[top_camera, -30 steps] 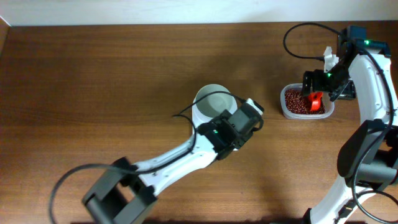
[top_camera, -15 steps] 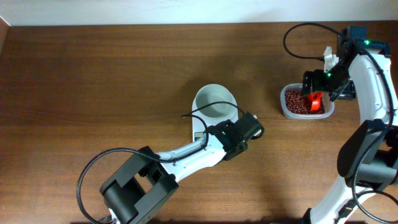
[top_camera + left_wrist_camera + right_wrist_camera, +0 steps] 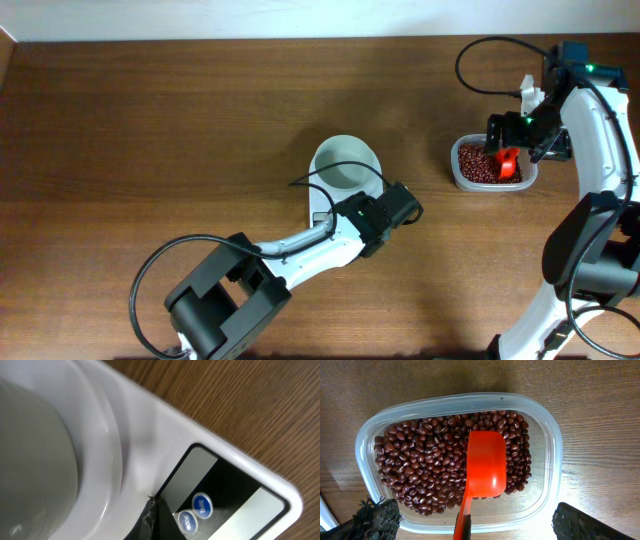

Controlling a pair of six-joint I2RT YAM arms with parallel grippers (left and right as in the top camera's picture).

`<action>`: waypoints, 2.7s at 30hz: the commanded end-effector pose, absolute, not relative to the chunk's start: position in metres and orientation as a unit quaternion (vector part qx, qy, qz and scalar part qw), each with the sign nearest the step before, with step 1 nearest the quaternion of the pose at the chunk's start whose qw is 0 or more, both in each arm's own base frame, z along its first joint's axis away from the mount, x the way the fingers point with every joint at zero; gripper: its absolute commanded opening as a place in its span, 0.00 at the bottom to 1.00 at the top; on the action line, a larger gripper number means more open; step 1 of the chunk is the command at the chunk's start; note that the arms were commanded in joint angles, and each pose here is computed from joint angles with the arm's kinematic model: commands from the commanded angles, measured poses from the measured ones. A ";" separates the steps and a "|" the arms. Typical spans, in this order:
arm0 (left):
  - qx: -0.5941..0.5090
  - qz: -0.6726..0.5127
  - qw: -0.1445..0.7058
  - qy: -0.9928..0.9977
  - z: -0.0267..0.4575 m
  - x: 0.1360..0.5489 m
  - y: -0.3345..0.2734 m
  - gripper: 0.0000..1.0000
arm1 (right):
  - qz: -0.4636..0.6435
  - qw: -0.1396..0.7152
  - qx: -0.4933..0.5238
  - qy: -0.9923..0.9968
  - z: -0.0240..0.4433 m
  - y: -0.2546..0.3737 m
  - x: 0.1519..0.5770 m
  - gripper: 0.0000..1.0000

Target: Scoop item into bowl and weigh 50g on scale

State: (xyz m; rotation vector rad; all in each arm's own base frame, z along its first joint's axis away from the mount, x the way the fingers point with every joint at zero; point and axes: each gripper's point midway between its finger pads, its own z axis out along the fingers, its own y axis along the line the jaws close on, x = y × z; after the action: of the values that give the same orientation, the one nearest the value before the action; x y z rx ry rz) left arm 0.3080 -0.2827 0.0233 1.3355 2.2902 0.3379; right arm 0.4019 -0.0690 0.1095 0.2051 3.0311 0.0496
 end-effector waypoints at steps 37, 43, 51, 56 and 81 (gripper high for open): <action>0.495 0.085 0.186 0.844 0.017 0.285 -0.282 0.00 | 0.015 0.045 0.072 0.996 0.105 -0.070 0.402 0.99; 0.489 0.094 0.186 0.847 0.017 0.289 -0.276 0.00 | 0.015 0.045 0.072 0.996 0.105 -0.070 0.401 0.99; 0.490 0.099 0.182 0.847 0.017 0.288 -0.274 0.00 | 0.015 0.045 0.072 0.996 0.105 -0.070 0.402 0.99; 0.490 0.098 0.182 0.847 0.017 0.288 -0.274 0.00 | 0.015 0.045 0.072 0.996 0.105 -0.070 0.402 0.99; 0.487 0.108 0.183 0.847 0.021 0.297 -0.274 0.00 | 0.015 0.045 0.072 0.996 0.105 -0.070 0.401 0.99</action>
State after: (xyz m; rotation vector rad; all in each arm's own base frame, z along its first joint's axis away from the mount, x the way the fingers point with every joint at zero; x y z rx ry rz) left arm 0.2905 -0.2774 0.0190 1.4013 2.3676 0.2929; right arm 0.4020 -0.0691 0.1095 0.2051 3.0307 0.0496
